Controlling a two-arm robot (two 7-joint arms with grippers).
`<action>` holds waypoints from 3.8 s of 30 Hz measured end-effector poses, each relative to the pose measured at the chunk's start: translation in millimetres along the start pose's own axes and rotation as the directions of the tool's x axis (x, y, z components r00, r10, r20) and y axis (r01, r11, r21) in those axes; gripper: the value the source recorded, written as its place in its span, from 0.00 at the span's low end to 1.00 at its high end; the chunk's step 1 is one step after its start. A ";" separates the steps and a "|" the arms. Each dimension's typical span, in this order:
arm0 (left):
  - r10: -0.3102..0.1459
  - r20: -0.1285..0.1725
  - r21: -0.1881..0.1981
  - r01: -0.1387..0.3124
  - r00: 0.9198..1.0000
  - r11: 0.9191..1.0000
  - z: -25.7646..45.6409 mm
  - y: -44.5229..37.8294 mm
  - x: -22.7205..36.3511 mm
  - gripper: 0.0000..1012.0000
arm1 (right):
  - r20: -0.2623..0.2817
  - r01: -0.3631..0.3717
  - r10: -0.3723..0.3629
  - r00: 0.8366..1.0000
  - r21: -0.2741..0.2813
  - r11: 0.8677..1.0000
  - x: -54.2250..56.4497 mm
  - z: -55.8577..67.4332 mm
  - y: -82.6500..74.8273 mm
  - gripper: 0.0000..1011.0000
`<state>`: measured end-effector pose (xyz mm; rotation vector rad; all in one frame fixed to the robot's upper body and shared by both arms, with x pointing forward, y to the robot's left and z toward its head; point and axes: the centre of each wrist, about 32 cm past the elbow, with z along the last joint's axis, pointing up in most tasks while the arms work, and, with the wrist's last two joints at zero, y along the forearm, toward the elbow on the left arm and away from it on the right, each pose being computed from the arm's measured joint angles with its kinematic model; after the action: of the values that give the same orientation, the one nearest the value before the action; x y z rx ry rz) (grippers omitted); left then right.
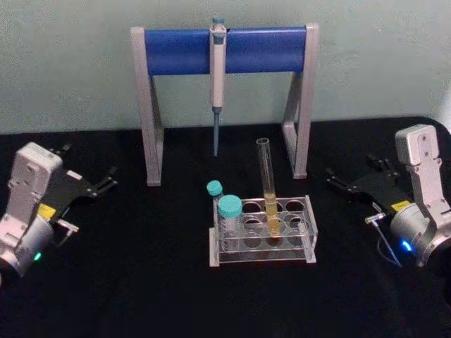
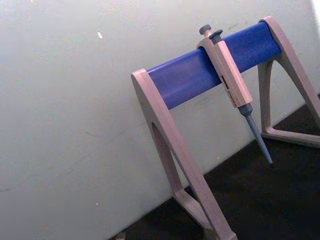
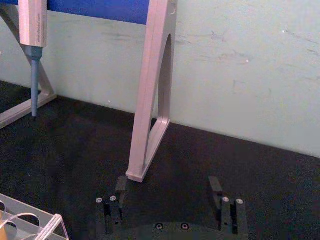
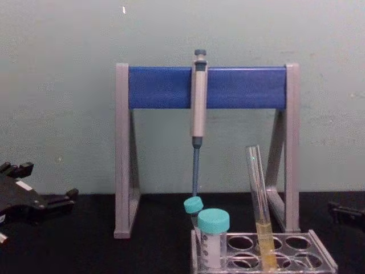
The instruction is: Pick up the test tube from the test tube rack, shake it, then place it back into the test tube rack.
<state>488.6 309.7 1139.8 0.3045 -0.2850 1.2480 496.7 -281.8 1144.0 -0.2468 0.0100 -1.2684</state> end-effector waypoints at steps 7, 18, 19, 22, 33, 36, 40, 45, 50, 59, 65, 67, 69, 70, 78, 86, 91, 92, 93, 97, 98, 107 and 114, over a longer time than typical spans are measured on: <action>0.000 0.000 0.000 0.000 1.000 1.000 0.0 0.0 0.0 0.99 | 0.001 0.000 0.000 1.000 0.000 1.000 0.0 0.2 0.1 0.99; 0.000 0.000 0.000 0.000 1.000 1.000 0.0 0.0 0.0 0.99 | 0.002 -0.001 0.001 1.000 0.001 1.000 -0.1 0.4 0.0 0.99; 0.000 0.000 0.000 0.000 1.000 1.000 0.0 0.0 0.0 0.99 | 0.002 -0.001 0.001 1.000 0.001 1.000 -0.1 0.4 0.0 0.99; 0.000 0.000 0.000 0.000 1.000 1.000 0.0 0.0 0.0 0.99 | 0.002 -0.001 0.001 1.000 0.001 1.000 -0.1 0.4 0.0 0.99; 0.000 0.000 0.000 0.000 1.000 1.000 0.0 0.0 0.0 0.99 | 0.002 -0.001 0.001 1.000 0.001 1.000 0.0 0.4 0.0 0.99; 0.000 0.000 0.000 0.000 1.000 1.000 0.0 0.0 0.0 0.99 | 0.002 -0.001 0.001 1.000 0.001 1.000 0.0 0.4 0.0 0.99; 0.000 0.000 0.000 0.000 1.000 1.000 0.0 0.0 0.0 0.99 | 0.002 -0.001 0.001 1.000 0.001 1.000 0.0 0.4 0.0 0.99; 0.000 0.000 0.000 0.000 1.000 1.000 0.0 0.0 0.0 0.99 | 0.002 -0.001 0.001 1.000 0.001 1.000 0.0 0.5 0.0 0.99; 0.000 0.000 0.000 0.000 1.000 1.000 0.0 0.0 0.0 0.99 | 0.002 -0.001 0.001 1.000 0.001 1.000 0.0 0.5 0.0 0.99; 0.000 0.000 0.000 0.000 1.000 1.000 0.0 0.0 0.0 0.99 | 0.002 -0.001 0.001 1.000 0.001 1.000 0.0 0.5 0.0 0.99; 0.000 0.000 0.000 0.000 1.000 1.000 0.0 0.0 0.0 0.99 | 0.002 -0.001 0.001 1.000 0.001 1.000 0.0 0.5 0.0 0.99; 0.000 0.000 0.000 0.000 1.000 1.000 0.0 0.0 0.0 0.99 | 0.002 -0.001 0.001 1.000 0.001 1.000 0.0 0.5 0.0 0.99; 0.000 0.000 0.000 0.000 1.000 1.000 0.0 0.0 0.0 0.99 | 0.002 -0.001 0.001 1.000 0.001 1.000 0.0 0.5 0.0 0.99; 0.000 0.000 0.000 0.000 1.000 1.000 0.0 0.0 0.0 0.99 | 0.002 -0.001 0.001 1.000 0.001 1.000 0.0 0.5 0.0 0.99; 0.000 0.000 0.000 0.000 1.000 1.000 0.0 0.0 0.0 0.99 | 0.002 -0.001 0.001 1.000 0.001 1.000 0.0 0.5 0.0 0.99; 0.000 0.000 0.000 0.000 1.000 1.000 0.0 0.0 0.0 0.99 | 0.002 -0.001 0.001 1.000 0.001 1.000 0.0 0.5 0.0 0.99; 0.000 0.000 0.000 0.000 1.000 1.000 0.0 0.0 0.0 0.99 | 0.002 -0.001 0.001 1.000 0.001 1.000 0.0 0.5 0.0 0.99; 0.000 0.000 0.000 0.000 1.000 1.000 0.0 0.0 0.0 0.99 | 0.002 -0.001 0.001 1.000 0.001 1.000 0.0 0.4 0.0 0.99; 0.000 0.000 0.000 0.000 1.000 1.000 0.0 0.0 0.0 0.99 | 0.002 -0.001 0.001 1.000 0.001 1.000 0.0 0.5 0.0 0.99; 0.000 0.000 0.000 0.000 1.000 1.000 0.0 0.0 0.0 0.99 | 0.002 -0.001 0.001 1.000 0.001 1.000 0.0 0.4 0.0 0.99; 0.000 0.000 0.000 0.000 1.000 1.000 0.0 0.0 0.0 0.99 | 0.002 -0.001 0.001 1.000 0.001 1.000 0.0 0.4 0.0 0.99; 0.000 0.000 0.000 0.000 1.000 1.000 0.0 0.0 0.0 0.99 | 0.002 -0.001 0.001 1.000 0.001 1.000 0.0 0.4 0.0 0.99; 0.000 0.000 0.000 0.000 1.000 1.000 0.0 0.0 0.0 0.99 | 0.002 -0.001 0.001 1.000 0.001 1.000 0.0 0.5 0.0 0.99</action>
<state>488.6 309.7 1139.8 0.3045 -0.2850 1.2480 496.7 -281.7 1144.4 -0.2473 0.0079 -1.2666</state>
